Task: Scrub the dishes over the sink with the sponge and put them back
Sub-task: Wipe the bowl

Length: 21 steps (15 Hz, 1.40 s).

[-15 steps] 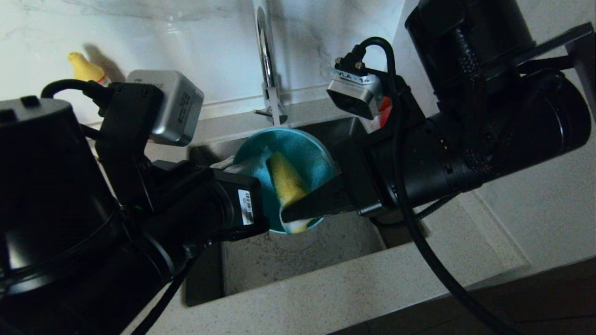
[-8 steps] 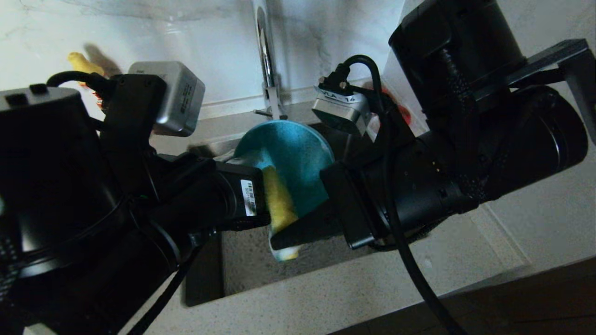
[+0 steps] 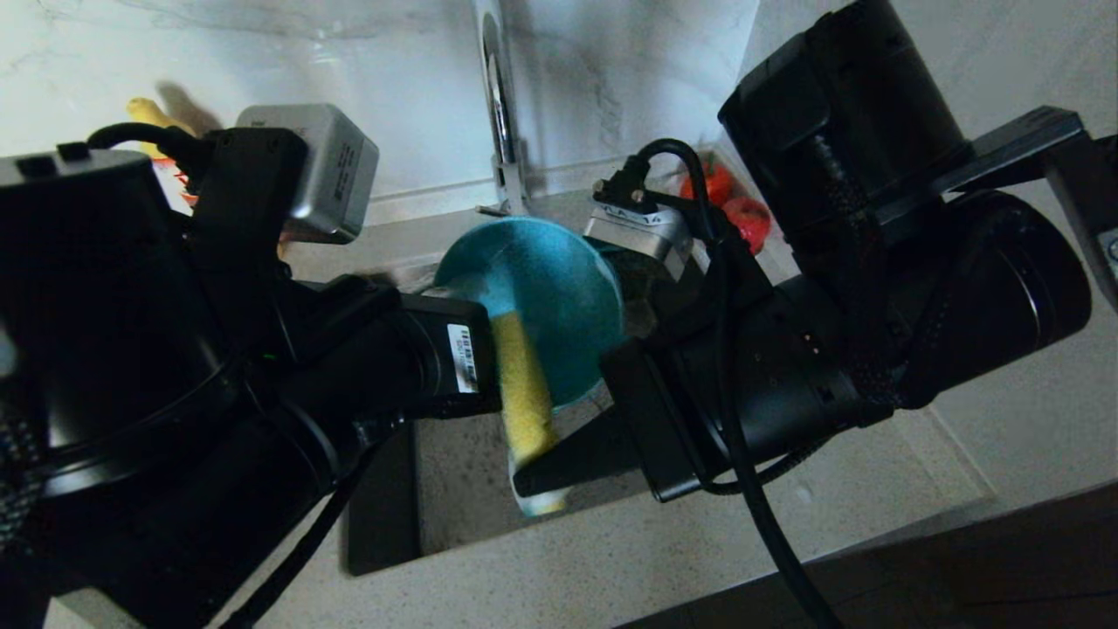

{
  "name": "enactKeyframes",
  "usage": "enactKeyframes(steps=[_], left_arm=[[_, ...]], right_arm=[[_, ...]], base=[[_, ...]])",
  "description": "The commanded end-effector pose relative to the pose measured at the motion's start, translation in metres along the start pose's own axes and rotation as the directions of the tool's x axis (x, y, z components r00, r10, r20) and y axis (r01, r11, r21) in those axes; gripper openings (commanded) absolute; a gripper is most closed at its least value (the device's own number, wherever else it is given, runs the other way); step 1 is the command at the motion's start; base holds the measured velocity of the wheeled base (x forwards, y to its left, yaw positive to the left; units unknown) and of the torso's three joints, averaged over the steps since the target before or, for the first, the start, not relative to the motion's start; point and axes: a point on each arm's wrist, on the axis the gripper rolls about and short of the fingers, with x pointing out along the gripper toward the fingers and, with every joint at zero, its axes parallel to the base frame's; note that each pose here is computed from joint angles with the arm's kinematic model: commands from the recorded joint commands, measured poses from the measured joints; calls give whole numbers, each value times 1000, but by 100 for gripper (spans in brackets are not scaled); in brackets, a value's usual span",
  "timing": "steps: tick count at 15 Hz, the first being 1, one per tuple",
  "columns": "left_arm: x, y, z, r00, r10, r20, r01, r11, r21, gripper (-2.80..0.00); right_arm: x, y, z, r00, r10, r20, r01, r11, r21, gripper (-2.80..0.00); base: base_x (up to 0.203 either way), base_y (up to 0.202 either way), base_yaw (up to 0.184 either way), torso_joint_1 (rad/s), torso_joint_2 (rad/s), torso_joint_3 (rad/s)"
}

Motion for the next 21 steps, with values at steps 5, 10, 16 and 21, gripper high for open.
enactKeyframes(steps=[5,10,16,21], left_arm=[[0,0,0,1000,4,3,-4,1000,-1,-280],[-1,1,-4,1000,3,-9,-3,1000,9,-280],[-6,5,-23,998,4,-59,-1,999,43,-280],[2,10,-32,995,40,-87,-37,998,42,-280]], right_arm=[[-43,-8,14,990,-36,134,35,999,9,-280],[-57,-1,24,980,-19,197,22,1000,-13,-280],[-73,12,24,972,6,235,4,999,-42,-280],[-86,17,5,978,0,209,8,999,-37,-280]], base=[[0,0,0,0,0,0],[0,0,0,0,0,0],[0,0,0,0,0,0],[0,0,0,0,0,0]])
